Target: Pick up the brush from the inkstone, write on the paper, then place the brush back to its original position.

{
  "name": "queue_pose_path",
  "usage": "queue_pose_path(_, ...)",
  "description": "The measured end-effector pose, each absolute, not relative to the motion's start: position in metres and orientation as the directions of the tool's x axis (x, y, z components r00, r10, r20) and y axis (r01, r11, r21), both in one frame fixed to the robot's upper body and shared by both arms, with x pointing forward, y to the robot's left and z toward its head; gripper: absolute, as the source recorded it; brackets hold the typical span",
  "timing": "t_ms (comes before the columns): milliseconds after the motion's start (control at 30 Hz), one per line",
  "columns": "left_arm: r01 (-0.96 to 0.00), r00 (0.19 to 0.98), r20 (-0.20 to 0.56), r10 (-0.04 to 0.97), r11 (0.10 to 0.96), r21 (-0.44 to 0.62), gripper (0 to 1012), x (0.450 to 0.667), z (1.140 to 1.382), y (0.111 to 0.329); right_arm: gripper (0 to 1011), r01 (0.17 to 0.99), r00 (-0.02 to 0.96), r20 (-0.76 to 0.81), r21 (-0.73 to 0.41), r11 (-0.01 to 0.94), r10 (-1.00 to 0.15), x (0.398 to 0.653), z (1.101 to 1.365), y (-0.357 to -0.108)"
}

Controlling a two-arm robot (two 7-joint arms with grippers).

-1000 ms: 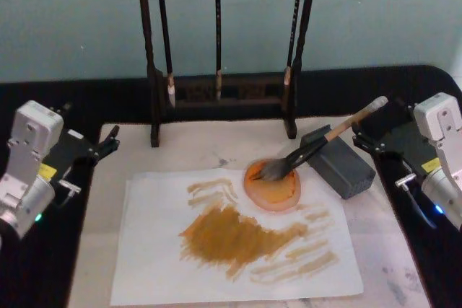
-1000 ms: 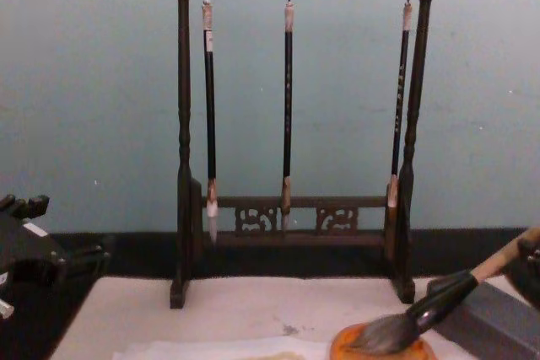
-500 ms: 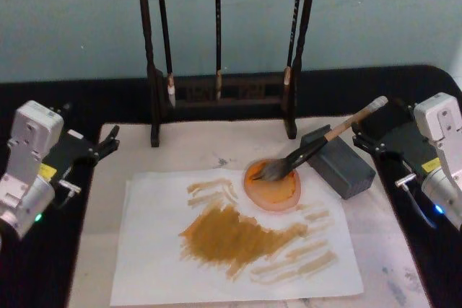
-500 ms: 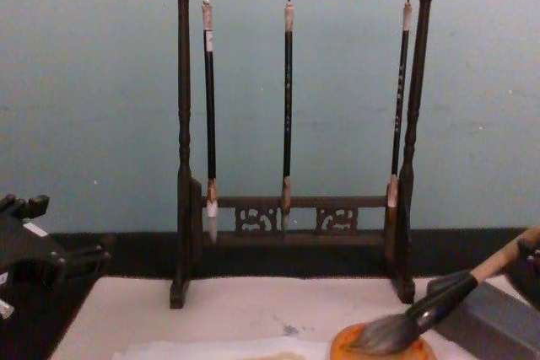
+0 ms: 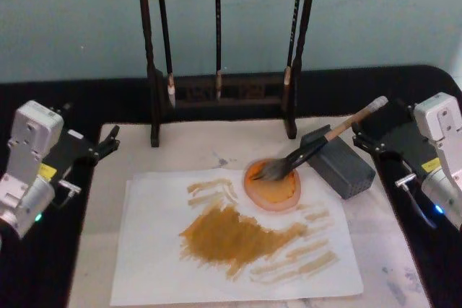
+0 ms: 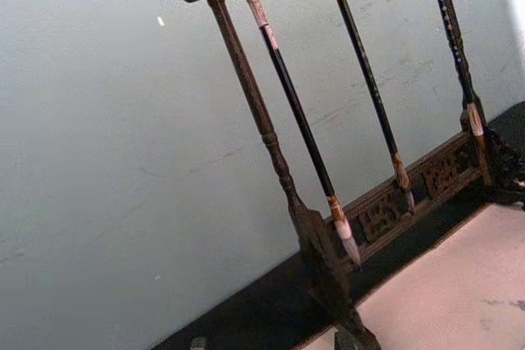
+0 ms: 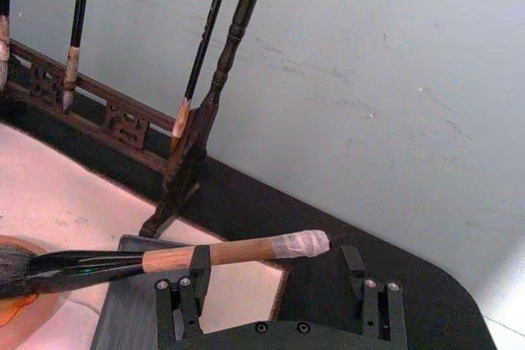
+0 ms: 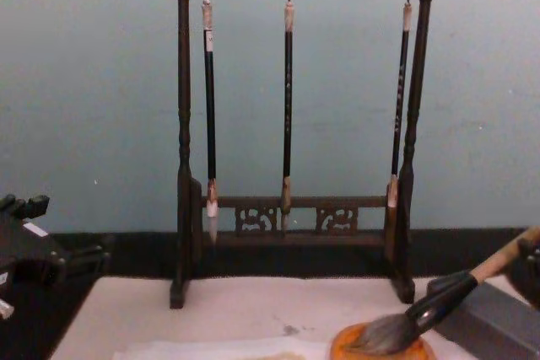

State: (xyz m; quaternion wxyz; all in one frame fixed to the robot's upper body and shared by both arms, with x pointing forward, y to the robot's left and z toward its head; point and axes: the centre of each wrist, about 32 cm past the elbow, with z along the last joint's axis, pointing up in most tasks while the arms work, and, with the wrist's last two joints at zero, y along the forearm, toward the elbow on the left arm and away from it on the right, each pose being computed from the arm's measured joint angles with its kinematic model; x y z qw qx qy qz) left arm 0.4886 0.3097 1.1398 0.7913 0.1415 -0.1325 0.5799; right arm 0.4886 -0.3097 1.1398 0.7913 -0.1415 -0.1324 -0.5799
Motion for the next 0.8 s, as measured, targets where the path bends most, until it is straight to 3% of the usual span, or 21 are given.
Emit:
queue_pose_path(467, -0.955, 0.292, 0.374, 0.88, 0.287, 0.07, 1010, 0.4886, 1.1398, 0.3097, 1000, 0.954, 0.297, 0.323, -0.067, 0.292, -0.898, 0.4881, 1.1402, -0.3091)
queue_pose_path(800, -0.955, 0.292, 0.374, 0.88, 0.287, 0.07, 1010, 0.4886, 1.1398, 0.3097, 1000, 0.949, 0.31, 0.038, -0.077, 0.307, -0.95, 0.4877, 1.1458, -0.3101)
